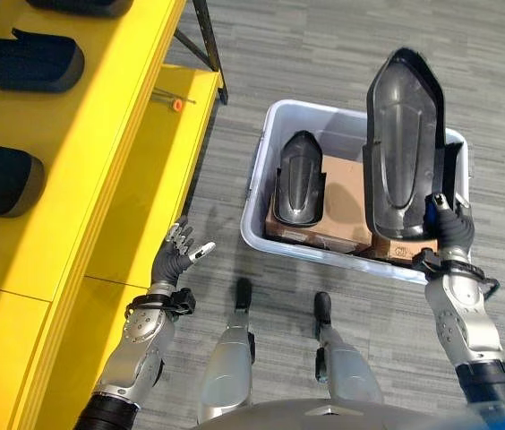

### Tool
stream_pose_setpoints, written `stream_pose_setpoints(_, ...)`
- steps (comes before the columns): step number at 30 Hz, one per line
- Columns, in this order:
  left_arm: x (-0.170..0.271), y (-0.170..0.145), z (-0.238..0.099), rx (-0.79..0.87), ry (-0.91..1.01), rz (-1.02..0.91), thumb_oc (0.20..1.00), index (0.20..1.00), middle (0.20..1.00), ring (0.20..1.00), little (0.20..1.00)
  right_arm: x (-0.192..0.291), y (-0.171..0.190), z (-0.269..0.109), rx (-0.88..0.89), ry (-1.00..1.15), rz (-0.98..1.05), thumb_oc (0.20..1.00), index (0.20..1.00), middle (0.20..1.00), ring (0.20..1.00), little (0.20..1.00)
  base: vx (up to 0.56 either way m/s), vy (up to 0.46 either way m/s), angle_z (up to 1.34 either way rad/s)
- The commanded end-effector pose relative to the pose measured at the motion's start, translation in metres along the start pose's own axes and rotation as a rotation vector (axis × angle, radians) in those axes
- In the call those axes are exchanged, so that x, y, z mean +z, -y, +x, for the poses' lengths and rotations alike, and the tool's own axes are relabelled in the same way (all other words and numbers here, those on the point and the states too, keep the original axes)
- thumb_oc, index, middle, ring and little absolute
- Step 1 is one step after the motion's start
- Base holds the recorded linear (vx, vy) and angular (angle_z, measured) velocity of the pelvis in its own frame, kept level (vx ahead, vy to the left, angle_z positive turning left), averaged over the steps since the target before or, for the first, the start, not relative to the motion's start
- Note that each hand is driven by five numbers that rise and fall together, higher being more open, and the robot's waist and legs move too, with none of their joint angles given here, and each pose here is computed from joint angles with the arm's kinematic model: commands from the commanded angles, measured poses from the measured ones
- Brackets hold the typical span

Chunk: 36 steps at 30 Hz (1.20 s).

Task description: Move parts from the plastic box to the shelf.

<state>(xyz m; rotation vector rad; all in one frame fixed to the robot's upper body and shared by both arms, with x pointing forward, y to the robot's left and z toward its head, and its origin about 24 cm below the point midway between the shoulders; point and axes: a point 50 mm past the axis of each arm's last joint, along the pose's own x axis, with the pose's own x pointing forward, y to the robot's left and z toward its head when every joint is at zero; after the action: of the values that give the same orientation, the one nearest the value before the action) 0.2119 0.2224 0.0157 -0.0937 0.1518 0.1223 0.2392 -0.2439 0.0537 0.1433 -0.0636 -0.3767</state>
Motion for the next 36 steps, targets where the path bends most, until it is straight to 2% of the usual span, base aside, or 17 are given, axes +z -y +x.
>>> stream_pose_setpoints(1,0.011,-0.003,-0.001,0.001,0.066,0.017,1.0,1.0,1.0,1.0,1.0,0.025,0.003,0.003,0.029,0.127,0.042,0.2,0.2,0.2,0.2,0.2,0.07,-0.035,0.01)
stream_pose_setpoints(5,0.008,-0.005,-0.004,0.008,0.054,0.024,1.0,1.0,1.0,1.0,1.0,0.015,0.004,-0.007,0.062,0.075,0.039,0.2,0.2,0.2,0.2,0.2,0.03,-0.039,-0.02)
stream_pose_setpoints(8,0.0,-0.009,-0.011,0.037,0.027,0.012,1.0,1.0,1.0,1.0,1.0,0.004,-0.006,-0.02,0.172,-0.001,0.046,0.2,0.2,0.2,0.2,0.2,0.02,-0.122,-0.05)
stream_pose_setpoints(16,-0.012,-0.005,-0.019,0.045,-0.014,-0.019,1.0,1.0,1.0,1.0,1.0,0.011,-0.016,-0.021,0.275,0.015,0.013,0.2,0.2,0.2,0.2,0.2,-0.09,-0.202,-0.09)
stream_pose_setpoints(26,-0.017,0.004,-0.016,0.016,-0.023,-0.031,1.0,1.0,1.0,1.0,1.0,0.008,-0.001,-0.032,0.208,0.014,0.023,0.2,0.2,0.2,0.2,0.2,-0.19,-0.071,0.7)
stream_pose_setpoints(36,-0.015,-0.002,-0.022,0.021,-0.012,-0.017,1.0,1.0,1.0,1.0,1.0,0.002,0.01,-0.039,0.143,-0.022,0.048,0.2,0.2,0.2,0.2,0.2,0.0,0.239,1.02)
